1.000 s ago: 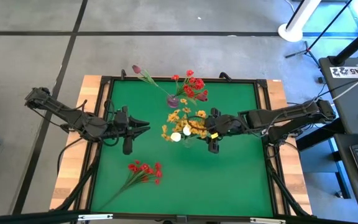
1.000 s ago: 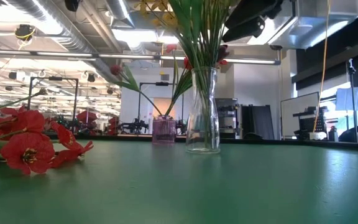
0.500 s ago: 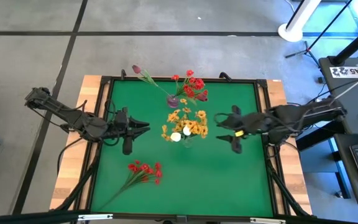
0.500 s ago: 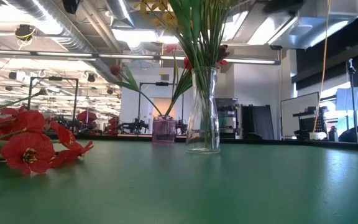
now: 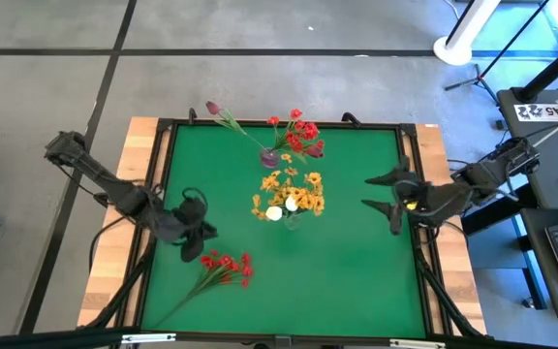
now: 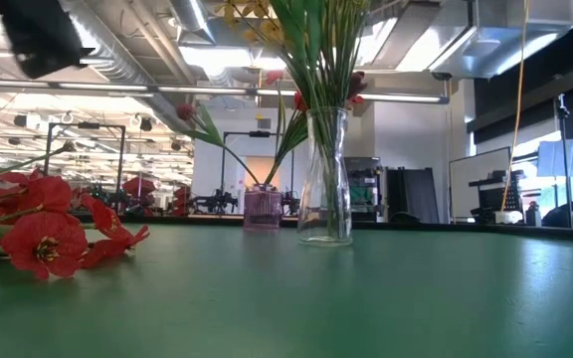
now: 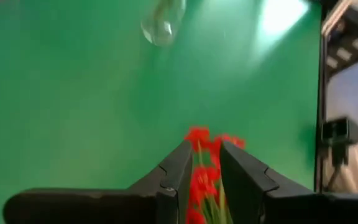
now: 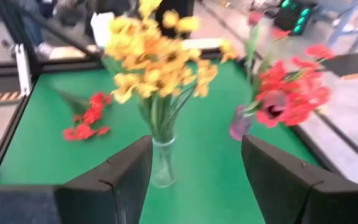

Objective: Sort flowers into vase by color
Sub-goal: Put the red flowers into the purple vase

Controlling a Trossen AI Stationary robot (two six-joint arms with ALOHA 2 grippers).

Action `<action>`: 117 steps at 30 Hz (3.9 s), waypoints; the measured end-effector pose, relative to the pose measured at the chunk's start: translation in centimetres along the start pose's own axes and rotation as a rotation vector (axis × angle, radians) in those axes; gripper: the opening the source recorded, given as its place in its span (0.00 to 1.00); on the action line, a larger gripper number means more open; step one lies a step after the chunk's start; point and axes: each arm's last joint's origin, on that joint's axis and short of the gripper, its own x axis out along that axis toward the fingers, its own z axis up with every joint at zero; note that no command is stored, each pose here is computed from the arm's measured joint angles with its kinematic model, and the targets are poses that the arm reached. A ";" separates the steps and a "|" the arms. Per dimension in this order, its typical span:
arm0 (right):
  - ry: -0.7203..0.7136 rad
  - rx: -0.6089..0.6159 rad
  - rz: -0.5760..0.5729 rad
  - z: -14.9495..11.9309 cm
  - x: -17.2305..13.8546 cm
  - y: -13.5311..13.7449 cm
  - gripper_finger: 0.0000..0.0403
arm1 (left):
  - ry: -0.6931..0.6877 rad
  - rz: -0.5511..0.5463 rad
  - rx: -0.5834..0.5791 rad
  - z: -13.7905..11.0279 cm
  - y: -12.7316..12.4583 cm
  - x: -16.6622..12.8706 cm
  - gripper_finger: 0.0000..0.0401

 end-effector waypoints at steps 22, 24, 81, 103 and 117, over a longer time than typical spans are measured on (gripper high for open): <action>0.002 0.004 -0.036 -0.7 -0.1 -0.2 0.61 | 0.416 0.003 -0.055 -6.9 -7.0 3.1 0.19; 0.004 0.004 -0.037 -0.7 -0.1 -0.2 0.61 | 0.494 0.031 -0.060 -7.4 -7.2 3.6 0.19; 0.014 -0.005 -0.098 -1.0 0.1 -0.2 0.61 | -0.280 0.332 0.123 4.6 -6.1 -2.2 0.02; 0.048 -0.085 -0.390 -4.3 2.9 -1.7 0.61 | -0.835 0.106 0.434 20.3 1.9 -6.8 0.02; 0.074 -0.121 -0.269 -3.1 4.5 -3.0 0.61 | -0.891 0.038 0.365 20.1 13.8 -1.7 0.02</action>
